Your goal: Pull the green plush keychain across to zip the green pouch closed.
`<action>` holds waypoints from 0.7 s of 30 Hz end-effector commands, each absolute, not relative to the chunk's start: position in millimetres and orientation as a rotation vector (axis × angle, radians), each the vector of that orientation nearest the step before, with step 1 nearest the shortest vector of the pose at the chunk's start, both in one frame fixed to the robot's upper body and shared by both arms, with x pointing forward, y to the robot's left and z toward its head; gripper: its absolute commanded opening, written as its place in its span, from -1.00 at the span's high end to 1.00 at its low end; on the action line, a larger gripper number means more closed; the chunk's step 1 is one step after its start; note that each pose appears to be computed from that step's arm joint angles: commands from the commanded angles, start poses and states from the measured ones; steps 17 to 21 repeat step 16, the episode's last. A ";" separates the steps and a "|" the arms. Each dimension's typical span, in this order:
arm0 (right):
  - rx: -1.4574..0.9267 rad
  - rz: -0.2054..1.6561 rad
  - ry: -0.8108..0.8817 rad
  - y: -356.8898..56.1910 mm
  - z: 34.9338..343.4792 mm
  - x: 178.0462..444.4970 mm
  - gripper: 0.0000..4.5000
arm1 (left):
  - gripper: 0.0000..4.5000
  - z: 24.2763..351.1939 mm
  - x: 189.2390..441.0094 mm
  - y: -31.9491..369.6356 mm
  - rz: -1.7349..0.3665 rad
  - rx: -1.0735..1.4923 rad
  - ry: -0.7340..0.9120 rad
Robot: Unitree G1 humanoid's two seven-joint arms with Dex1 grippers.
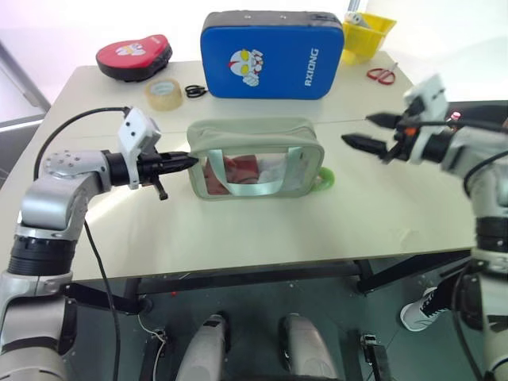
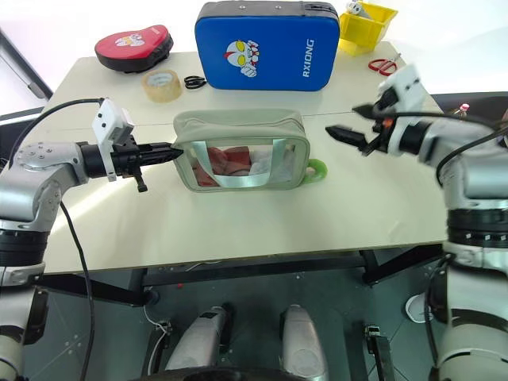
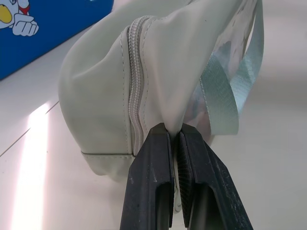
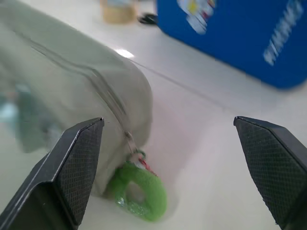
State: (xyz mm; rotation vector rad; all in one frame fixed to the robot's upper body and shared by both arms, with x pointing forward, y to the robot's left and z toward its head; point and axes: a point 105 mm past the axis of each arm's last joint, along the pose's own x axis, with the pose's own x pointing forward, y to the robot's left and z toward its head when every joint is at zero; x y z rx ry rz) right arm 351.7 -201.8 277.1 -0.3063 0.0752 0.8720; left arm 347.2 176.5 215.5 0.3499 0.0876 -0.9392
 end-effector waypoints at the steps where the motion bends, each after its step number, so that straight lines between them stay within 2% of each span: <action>1: -0.396 1.101 0.053 -169.0 291.6 325.5 -1.00 | 0.67 243.2 346.8 183.1 -0.905 0.381 -0.005; 2: -0.414 1.121 0.052 -164.4 290.7 323.9 -1.00 | 0.58 244.1 346.5 183.1 -0.909 0.377 -0.006; 6: -0.433 1.140 0.045 -153.6 283.7 326.5 -1.00 | -0.30 245.3 343.7 183.6 -0.919 0.380 0.001; 8: -0.437 1.135 0.047 -154.5 281.1 328.9 -1.00 | -0.86 246.2 341.0 185.1 -0.925 0.391 0.006; 9: -0.442 1.131 0.050 -156.7 279.8 329.6 -1.00 | -0.99 248.7 339.3 186.4 -0.927 0.391 0.005; 14: -0.457 1.114 0.044 -169.4 284.1 329.7 -1.00 | -0.99 274.0 337.7 203.2 -0.875 0.378 -0.005; 21: -0.459 1.112 0.038 -170.6 285.3 330.0 -1.00 | -0.99 274.8 336.6 209.4 -0.866 0.414 0.003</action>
